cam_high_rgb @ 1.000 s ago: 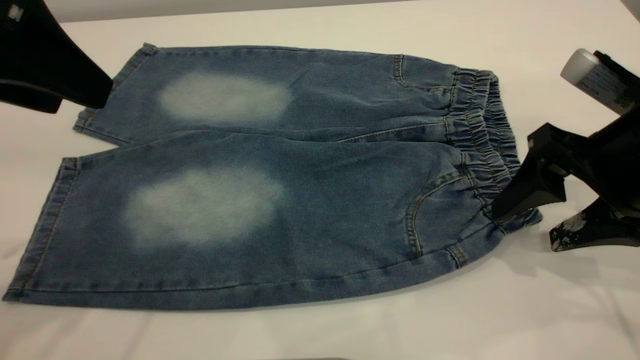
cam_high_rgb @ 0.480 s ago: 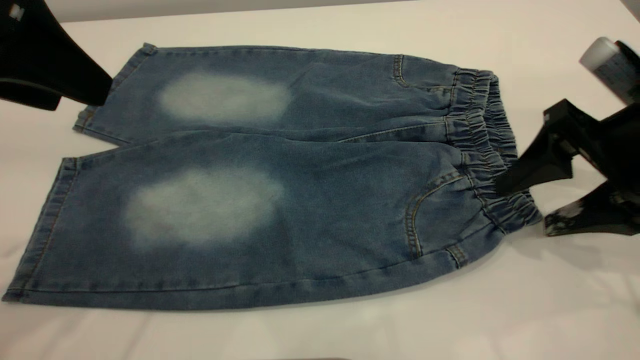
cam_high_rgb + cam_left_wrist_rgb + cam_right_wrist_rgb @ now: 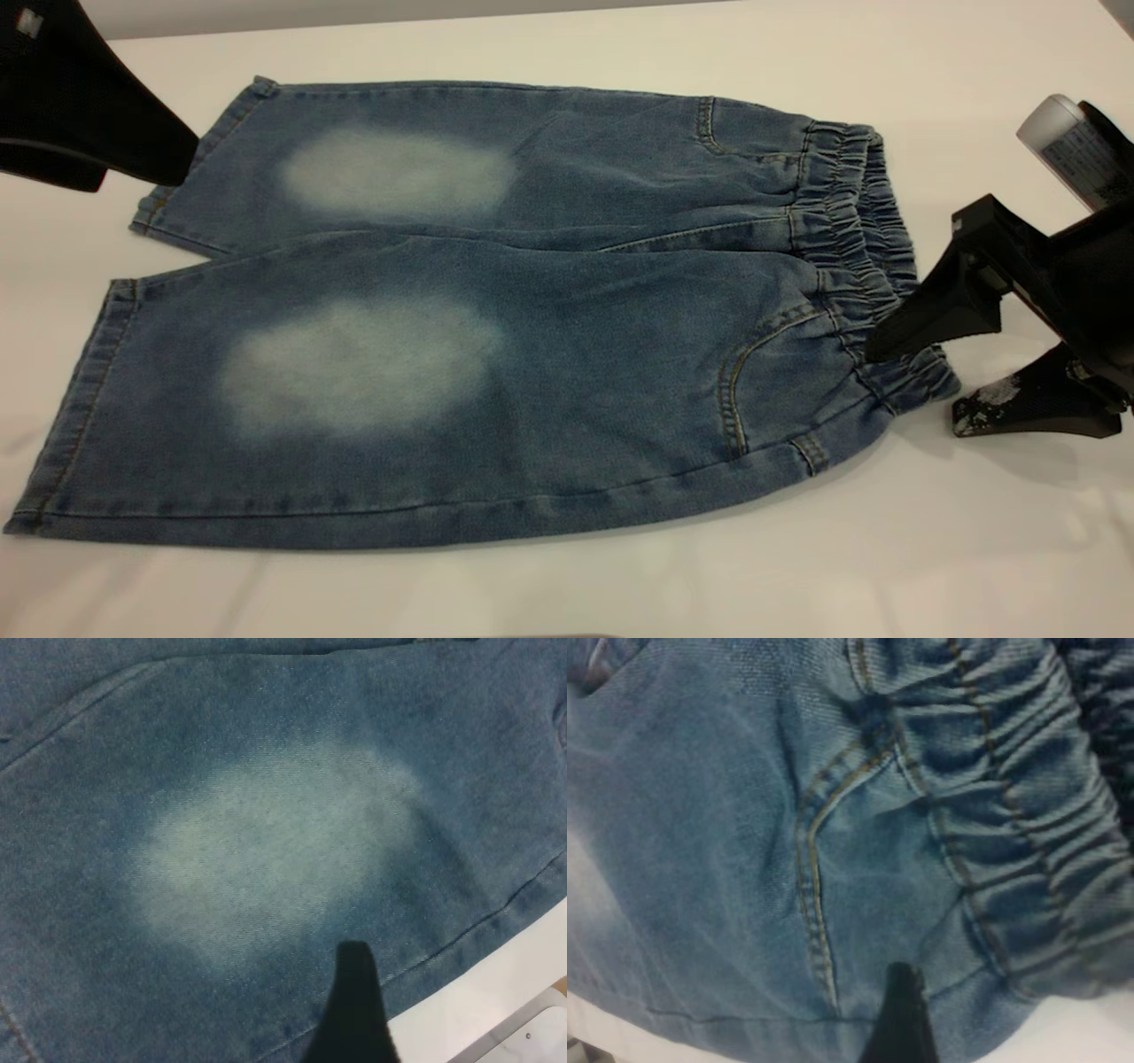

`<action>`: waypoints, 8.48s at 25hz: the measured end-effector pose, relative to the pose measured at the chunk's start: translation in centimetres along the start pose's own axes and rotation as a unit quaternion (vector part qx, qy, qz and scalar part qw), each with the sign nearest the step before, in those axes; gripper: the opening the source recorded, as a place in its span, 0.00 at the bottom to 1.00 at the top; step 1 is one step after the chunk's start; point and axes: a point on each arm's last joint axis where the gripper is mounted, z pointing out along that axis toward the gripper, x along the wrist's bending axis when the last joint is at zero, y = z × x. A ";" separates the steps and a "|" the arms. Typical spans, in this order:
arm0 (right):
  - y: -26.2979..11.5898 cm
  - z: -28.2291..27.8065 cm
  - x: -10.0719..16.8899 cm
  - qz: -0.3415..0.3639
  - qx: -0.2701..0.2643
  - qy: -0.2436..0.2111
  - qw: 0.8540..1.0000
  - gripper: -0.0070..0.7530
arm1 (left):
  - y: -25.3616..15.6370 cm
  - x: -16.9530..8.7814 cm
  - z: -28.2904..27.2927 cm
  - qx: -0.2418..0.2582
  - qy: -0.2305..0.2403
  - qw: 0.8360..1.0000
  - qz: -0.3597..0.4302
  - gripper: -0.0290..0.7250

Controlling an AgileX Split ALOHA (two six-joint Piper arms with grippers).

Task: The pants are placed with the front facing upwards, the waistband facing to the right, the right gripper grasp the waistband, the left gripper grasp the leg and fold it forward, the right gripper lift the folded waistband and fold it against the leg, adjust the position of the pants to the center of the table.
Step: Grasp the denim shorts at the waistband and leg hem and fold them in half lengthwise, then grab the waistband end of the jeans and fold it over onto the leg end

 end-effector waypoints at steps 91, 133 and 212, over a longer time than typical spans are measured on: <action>1.1 1.3 0.7 -0.051 -0.009 0.080 0.995 0.08 | -7.3 7.8 12.3 0.306 0.110 0.935 0.145 0.12; 2.3 -4.6 6.5 0.174 -0.049 0.172 0.968 0.06 | 7.8 7.9 7.5 -0.001 0.230 0.964 0.132 0.12; 7.0 1.9 3.1 0.282 -0.012 0.000 0.959 0.78 | 13.7 3.8 19.4 -0.009 0.190 0.977 0.095 0.51</action>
